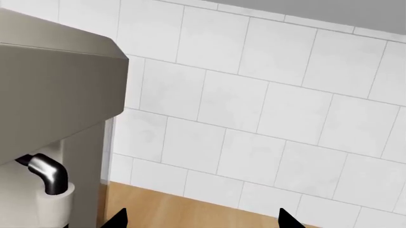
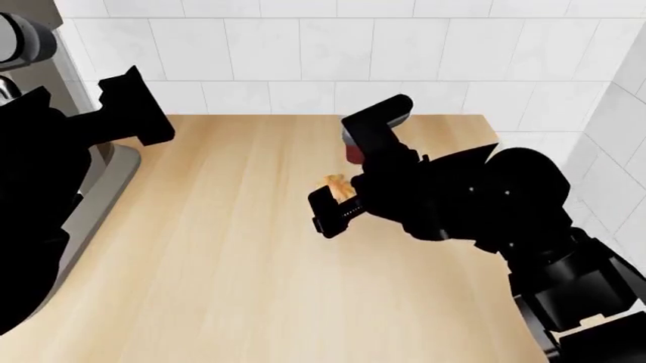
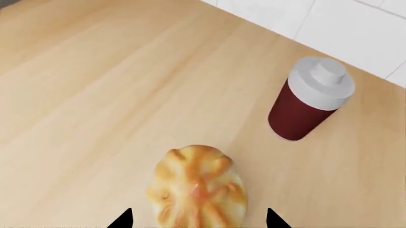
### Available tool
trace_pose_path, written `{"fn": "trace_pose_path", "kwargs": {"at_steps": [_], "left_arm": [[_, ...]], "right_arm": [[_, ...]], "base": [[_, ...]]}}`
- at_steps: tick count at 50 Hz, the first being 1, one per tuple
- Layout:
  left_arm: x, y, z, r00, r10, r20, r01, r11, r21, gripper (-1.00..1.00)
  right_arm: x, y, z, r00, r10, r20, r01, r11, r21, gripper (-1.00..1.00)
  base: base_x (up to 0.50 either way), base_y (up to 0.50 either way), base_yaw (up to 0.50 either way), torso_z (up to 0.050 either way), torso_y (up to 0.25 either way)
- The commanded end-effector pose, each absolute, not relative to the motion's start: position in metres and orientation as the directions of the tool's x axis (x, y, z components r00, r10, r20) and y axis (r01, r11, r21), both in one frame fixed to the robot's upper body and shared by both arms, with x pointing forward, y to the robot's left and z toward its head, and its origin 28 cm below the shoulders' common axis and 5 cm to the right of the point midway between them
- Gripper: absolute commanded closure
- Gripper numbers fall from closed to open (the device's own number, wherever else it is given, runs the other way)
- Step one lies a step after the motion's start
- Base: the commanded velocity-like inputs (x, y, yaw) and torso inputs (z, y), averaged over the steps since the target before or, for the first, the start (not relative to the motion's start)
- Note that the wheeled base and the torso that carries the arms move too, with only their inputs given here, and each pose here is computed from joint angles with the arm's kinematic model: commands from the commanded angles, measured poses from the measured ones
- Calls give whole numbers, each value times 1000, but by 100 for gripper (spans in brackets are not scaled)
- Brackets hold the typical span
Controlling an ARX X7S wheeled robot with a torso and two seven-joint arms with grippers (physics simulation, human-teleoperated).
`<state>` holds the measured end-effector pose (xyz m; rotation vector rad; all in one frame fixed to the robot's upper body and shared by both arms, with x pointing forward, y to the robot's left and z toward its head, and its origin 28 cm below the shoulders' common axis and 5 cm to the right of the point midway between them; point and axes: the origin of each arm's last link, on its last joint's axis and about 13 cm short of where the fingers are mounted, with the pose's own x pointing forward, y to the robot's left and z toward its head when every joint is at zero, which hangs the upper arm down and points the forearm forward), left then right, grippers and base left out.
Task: Pick the dumpling from the counter and place it in the cabinet.
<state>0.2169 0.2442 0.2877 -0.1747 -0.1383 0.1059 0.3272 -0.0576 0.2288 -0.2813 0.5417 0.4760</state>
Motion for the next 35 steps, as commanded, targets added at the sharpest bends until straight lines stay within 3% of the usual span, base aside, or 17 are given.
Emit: {"fn": "trace_pose_path", "kwargs": {"at_steps": [1, 35], "left_arm": [[217, 244, 288, 985, 117, 128, -93, 979, -180, -100], [216, 244, 287, 985, 117, 126, -93, 979, -182, -100]], "right_arm": [[326, -57, 227, 757, 351, -551, -501, 853, -145, -100], [337, -54, 226, 742, 323, -587, -497, 853, -159, -100]], "base": [[0, 0, 0, 0, 0], [0, 0, 0, 0, 0]]}}
